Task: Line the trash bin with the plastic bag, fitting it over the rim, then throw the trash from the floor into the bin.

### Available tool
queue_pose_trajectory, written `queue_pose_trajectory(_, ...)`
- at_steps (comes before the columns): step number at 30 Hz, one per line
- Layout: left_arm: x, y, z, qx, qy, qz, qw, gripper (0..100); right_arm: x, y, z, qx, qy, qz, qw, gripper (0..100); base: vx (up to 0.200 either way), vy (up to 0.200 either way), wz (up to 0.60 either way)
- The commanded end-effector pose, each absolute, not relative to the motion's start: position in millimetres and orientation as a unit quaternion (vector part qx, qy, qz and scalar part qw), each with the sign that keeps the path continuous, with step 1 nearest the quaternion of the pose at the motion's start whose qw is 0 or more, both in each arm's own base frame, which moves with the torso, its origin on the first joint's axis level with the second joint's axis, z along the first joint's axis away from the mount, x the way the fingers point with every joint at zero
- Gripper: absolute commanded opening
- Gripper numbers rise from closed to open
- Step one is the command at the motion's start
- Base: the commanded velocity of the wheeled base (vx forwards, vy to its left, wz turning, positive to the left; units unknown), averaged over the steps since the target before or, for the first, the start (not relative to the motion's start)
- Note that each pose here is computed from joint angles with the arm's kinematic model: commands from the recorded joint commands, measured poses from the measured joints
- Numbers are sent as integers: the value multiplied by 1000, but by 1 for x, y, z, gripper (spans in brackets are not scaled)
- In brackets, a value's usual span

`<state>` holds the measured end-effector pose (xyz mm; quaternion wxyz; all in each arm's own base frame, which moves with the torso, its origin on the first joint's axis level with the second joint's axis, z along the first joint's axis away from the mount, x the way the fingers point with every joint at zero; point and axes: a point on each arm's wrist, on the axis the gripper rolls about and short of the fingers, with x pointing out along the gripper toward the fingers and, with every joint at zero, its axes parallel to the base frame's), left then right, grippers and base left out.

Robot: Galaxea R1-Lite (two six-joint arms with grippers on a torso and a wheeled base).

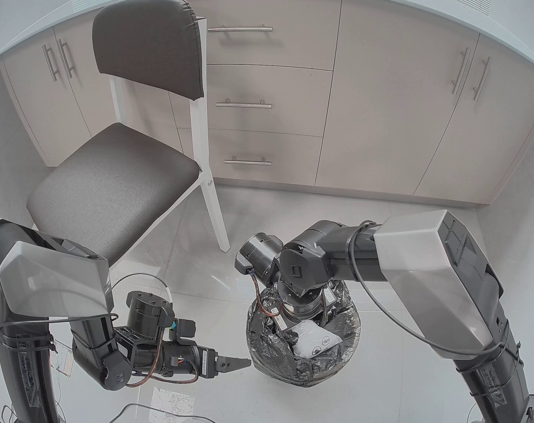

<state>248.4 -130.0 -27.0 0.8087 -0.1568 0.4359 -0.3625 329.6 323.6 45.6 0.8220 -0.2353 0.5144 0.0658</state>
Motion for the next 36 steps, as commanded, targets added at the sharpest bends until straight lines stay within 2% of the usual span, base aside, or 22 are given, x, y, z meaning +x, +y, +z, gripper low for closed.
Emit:
queue_pose_trajectory(1, 248, -130, -27, -157, 436, -362, 809, 100, 329, 324, 46, -235, 514, 66, 822, 0, 0, 0, 0)
queue_pose_trajectory(19, 248, -130, -27, -157, 436, -363, 808, 100, 343, 328, 20, -224, 501, 66, 833, 0, 0, 0, 0)
queue_pose_trajectory(26, 248, -130, -27, -156, 436, -363, 809, 100, 365, 318, 5, -203, 488, 55, 847, 0, 0, 0, 0)
queue_pose_trajectory(36, 248, -130, -28, -156, 437, -363, 808, 100, 382, 299, -32, -199, 509, 28, 837, 0, 0, 0, 0)
